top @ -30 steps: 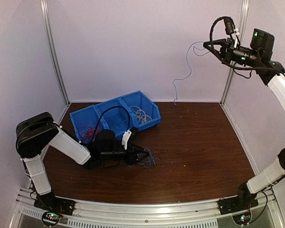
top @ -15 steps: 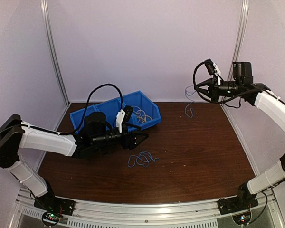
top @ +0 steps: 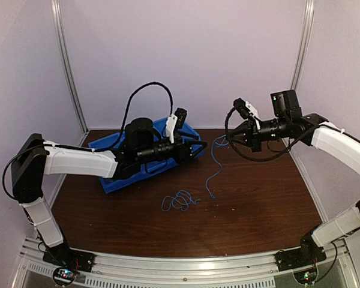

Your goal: Untangle the cables

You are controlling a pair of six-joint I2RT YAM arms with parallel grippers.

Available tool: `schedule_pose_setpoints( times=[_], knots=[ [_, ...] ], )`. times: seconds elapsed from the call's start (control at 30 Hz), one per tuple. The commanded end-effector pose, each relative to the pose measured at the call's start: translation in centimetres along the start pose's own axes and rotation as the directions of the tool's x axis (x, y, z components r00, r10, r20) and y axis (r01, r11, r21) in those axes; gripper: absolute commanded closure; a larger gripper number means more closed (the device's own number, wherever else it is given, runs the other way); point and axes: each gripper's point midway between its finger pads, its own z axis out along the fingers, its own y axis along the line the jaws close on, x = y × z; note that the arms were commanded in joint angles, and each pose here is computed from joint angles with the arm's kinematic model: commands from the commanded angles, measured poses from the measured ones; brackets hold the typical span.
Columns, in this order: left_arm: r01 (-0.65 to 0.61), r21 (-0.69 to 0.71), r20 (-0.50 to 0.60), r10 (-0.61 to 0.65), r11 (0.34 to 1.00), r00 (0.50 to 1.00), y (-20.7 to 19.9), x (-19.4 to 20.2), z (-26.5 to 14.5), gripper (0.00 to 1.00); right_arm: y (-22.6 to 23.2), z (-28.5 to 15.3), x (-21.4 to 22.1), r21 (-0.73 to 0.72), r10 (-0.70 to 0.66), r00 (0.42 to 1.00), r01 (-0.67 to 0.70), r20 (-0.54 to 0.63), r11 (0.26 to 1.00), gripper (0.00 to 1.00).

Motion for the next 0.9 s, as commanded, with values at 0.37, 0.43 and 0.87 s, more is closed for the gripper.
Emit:
schedule_pose_setpoints(
  times=[0.37, 0.43, 0.87],
  knots=[
    [-0.033, 0.160, -0.019, 0.037, 0.987, 0.999, -1.8, 2.3, 3.1, 0.51, 2.1, 0.3, 0.0, -0.035, -0.037, 0.999, 0.037, -0.018, 0.999, 1.00],
    [-0.029, 0.162, -0.029, 0.034, 0.986, 0.999, -1.7, 2.7, 3.6, 0.55, 2.1, 0.3, -0.1, -0.034, -0.037, 0.999, 0.036, -0.017, 0.999, 1.00],
    [-0.008, 0.140, -0.044, 0.015, 0.990, 0.999, -0.8, 3.6, 4.6, 0.97, 1.9, 0.2, -0.2, -0.023, -0.034, 0.999, 0.034, -0.018, 0.999, 1.00]
  ],
)
